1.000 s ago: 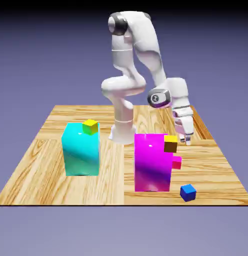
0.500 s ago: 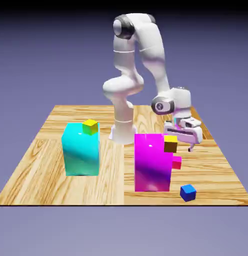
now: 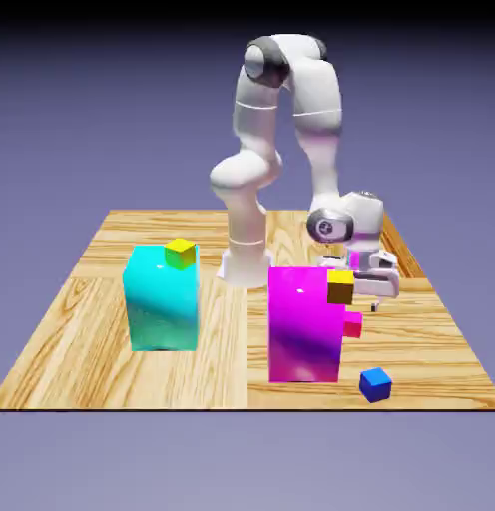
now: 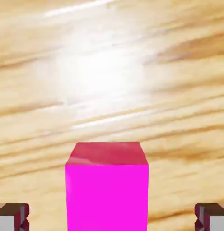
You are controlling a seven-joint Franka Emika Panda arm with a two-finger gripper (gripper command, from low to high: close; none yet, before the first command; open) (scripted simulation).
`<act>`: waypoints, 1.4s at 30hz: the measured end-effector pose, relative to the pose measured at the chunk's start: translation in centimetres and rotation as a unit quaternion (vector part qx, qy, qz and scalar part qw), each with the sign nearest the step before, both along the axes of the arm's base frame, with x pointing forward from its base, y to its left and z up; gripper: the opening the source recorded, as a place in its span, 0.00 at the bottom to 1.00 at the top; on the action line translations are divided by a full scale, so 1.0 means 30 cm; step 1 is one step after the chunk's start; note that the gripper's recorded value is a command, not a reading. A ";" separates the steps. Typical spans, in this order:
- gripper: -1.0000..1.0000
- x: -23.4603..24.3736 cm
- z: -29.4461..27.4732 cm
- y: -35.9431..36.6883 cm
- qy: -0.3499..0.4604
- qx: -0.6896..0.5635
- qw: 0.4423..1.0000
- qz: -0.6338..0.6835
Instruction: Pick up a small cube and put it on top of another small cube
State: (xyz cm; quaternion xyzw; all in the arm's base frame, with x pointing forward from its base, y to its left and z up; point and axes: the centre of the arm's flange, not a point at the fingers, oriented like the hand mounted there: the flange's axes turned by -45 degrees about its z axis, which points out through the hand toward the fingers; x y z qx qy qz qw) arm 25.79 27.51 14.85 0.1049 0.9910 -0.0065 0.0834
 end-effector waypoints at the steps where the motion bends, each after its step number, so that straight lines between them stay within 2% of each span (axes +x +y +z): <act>1: 0.50 0.003 -0.028 -0.002 0.000 0.000 1.000 0.000; 3: 0.50 0.009 -0.082 -0.010 -0.001 -0.002 1.000 0.002; 4: 0.00 0.010 -0.093 -0.012 -0.001 -0.003 1.000 0.002; 6: 0.00 0.010 -0.093 -0.013 -0.001 -0.003 1.000 0.002; 16: 0.00 -0.018 0.138 -0.007 -0.001 -0.003 1.000 0.002; 17: 0.00 -0.067 0.139 0.064 -0.003 -0.002 0.999 0.045; 22: 0.00 -0.139 0.281 0.333 -0.040 -0.003 0.996 0.079; 25: 0.00 0.062 0.397 0.249 -0.061 -0.008 0.996 -0.063; 29: 0.00 0.216 0.565 0.150 -0.083 -0.011 0.971 -0.223; 35: 0.00 0.408 0.829 -0.112 -0.104 -0.010 0.877 -0.469; 38: 0.00 0.487 0.902 -0.391 -0.095 -0.011 0.788 -0.608; 42: 0.00 0.497 0.982 -0.764 -0.074 -0.010 0.640 -0.765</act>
